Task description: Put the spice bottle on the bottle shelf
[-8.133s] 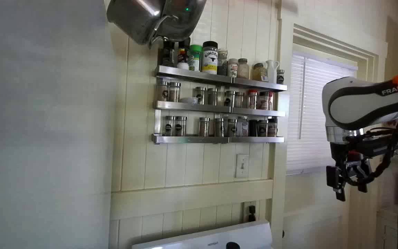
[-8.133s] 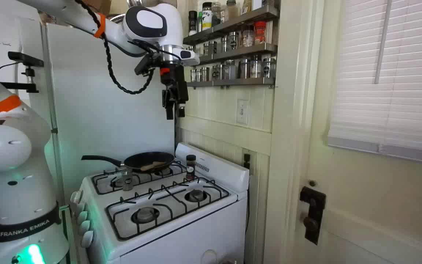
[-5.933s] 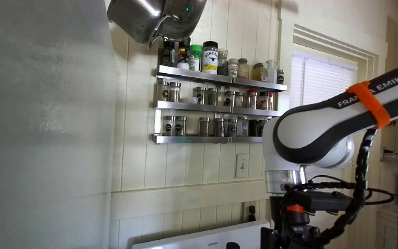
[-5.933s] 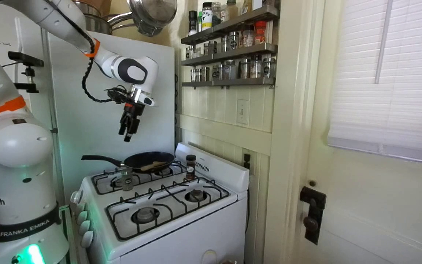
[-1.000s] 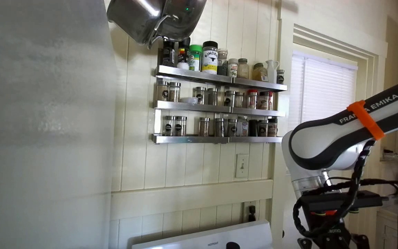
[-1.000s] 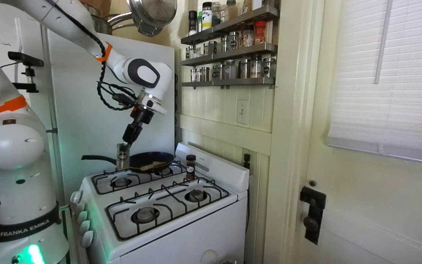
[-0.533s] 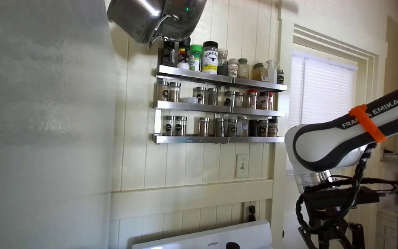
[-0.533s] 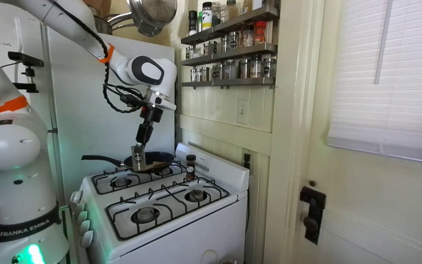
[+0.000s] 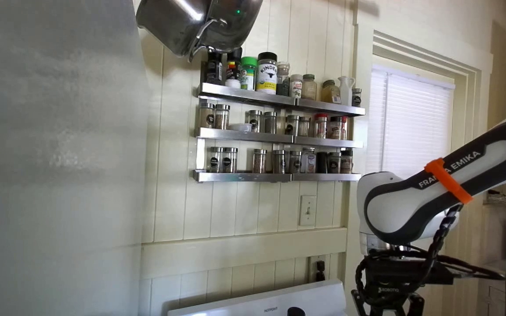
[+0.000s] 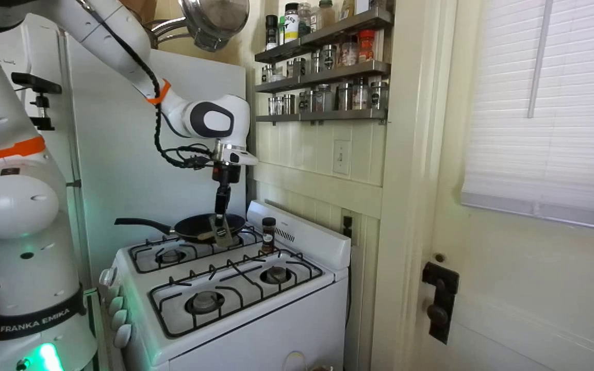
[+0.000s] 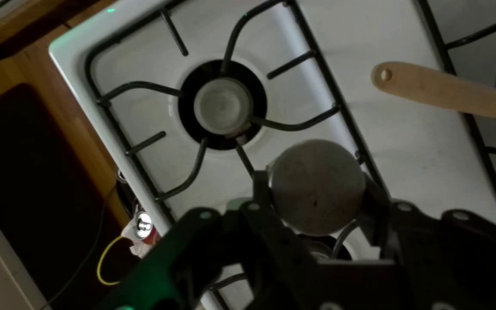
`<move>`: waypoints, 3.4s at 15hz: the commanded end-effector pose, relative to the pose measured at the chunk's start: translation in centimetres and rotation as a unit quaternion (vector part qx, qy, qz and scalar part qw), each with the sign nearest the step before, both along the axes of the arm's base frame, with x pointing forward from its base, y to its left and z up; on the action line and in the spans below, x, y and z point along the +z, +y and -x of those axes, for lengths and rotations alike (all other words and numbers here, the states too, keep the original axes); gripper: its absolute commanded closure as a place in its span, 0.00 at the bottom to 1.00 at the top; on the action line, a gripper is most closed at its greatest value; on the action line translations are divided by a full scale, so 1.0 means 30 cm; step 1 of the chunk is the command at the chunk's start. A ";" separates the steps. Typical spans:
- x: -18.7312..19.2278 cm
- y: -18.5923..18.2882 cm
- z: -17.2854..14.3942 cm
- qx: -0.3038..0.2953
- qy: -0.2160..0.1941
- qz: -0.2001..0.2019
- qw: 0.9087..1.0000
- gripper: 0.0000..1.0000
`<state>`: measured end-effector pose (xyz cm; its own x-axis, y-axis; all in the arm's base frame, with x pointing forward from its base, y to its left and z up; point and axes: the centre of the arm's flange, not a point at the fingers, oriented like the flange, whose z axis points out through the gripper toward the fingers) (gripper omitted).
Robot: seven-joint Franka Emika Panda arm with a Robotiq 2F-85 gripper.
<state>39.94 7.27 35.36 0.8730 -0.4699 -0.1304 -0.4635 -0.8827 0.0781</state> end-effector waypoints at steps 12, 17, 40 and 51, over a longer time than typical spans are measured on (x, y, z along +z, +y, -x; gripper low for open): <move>-0.118 0.302 -0.042 0.129 0.032 -0.123 0.983 0.75; -0.134 0.380 0.002 0.147 0.094 -0.159 0.972 0.75; -0.188 0.202 -0.095 0.183 0.006 -0.078 0.980 0.75; -0.293 0.251 -0.201 0.279 0.028 -0.135 0.950 0.75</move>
